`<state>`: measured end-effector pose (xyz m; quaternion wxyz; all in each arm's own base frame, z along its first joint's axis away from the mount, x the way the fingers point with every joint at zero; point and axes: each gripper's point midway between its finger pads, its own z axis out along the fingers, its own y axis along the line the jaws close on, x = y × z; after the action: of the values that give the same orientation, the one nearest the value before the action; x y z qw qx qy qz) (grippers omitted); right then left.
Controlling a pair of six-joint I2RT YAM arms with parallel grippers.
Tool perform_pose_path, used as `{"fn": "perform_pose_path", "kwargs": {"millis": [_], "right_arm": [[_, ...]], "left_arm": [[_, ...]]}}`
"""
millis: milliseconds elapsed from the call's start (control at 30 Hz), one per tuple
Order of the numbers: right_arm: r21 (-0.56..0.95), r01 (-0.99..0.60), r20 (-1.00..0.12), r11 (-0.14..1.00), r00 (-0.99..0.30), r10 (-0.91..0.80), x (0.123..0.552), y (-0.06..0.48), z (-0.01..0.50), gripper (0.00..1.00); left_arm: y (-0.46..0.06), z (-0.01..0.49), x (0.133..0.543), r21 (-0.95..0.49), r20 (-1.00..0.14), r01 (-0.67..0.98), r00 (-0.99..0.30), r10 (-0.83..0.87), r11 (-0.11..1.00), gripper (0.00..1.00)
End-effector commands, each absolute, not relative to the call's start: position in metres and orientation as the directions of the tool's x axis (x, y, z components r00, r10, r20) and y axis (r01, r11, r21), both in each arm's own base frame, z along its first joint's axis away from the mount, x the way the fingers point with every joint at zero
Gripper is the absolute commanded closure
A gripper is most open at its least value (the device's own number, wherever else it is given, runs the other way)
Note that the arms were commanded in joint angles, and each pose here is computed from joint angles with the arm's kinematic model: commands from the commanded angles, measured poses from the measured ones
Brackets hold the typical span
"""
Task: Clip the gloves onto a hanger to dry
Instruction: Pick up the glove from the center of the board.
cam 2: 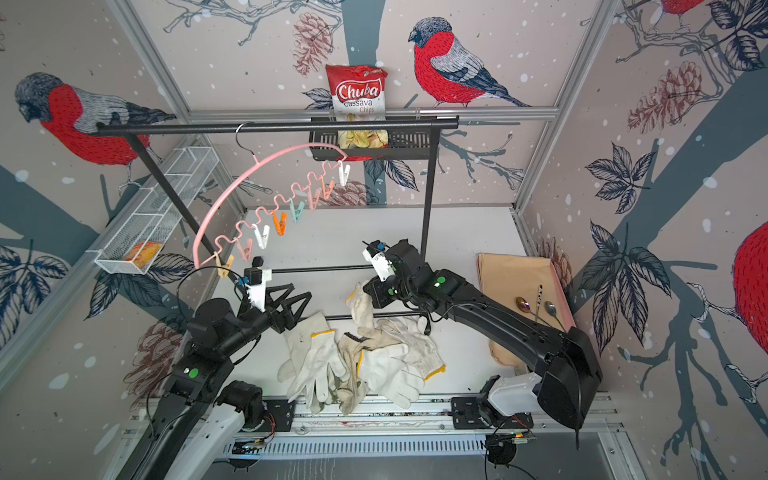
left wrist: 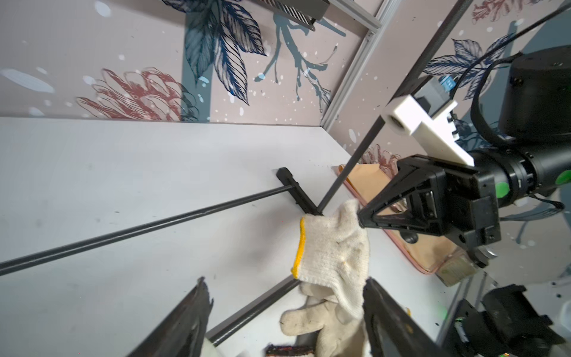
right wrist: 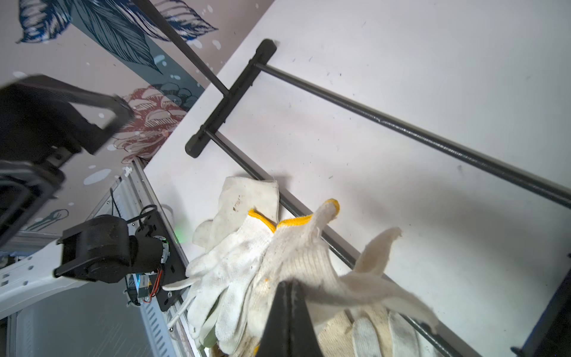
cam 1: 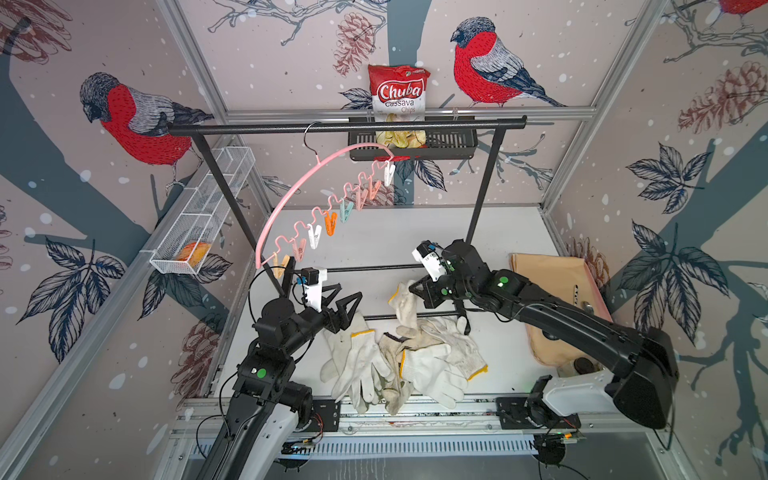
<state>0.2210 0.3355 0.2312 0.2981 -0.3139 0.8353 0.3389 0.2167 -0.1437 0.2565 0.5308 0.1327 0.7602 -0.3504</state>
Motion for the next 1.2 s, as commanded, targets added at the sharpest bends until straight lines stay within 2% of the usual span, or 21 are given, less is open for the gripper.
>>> {"fn": "perform_pose_path", "kwargs": {"millis": [0,233,367,567,667,933,1167], "right_arm": [[0.368,-0.736,-0.772,0.568,-0.582,-0.255,0.223,0.327,0.264,1.0],[0.331,-0.724,-0.884,0.606,-0.463,-0.07,0.229,0.299,0.318,1.0],[0.324,-0.711,-0.897,0.624,-0.44,-0.035,0.232,0.29,0.325,1.0],[0.352,-0.718,-0.9,0.601,-0.436,0.005,0.231,0.295,0.332,1.0],[0.353,-0.724,-0.9,0.592,-0.435,0.003,0.23,0.298,0.332,1.0],[0.357,-0.742,-0.901,0.567,-0.435,-0.001,0.219,0.3,0.336,1.0],[0.357,-0.757,-0.901,0.547,-0.433,-0.011,0.209,0.306,0.337,1.0]], "left_arm": [[-0.167,0.278,0.215,-0.457,-0.885,0.644,-0.398,-0.242,0.613,0.23],[-0.211,0.287,0.213,-0.629,-0.777,0.672,-0.525,-0.347,0.391,0.21],[-0.22,0.295,0.214,-0.708,-0.691,0.654,-0.563,-0.453,0.268,0.2],[-0.249,0.3,0.207,-0.761,-0.618,0.635,-0.648,-0.446,0.132,0.19],[-0.258,0.298,0.207,-0.774,-0.597,0.623,-0.658,-0.459,0.115,0.19],[-0.254,0.281,0.226,-0.801,-0.571,0.569,-0.629,-0.527,0.189,0.19],[-0.258,0.279,0.238,-0.816,-0.546,0.548,-0.625,-0.558,0.184,0.2]]}}
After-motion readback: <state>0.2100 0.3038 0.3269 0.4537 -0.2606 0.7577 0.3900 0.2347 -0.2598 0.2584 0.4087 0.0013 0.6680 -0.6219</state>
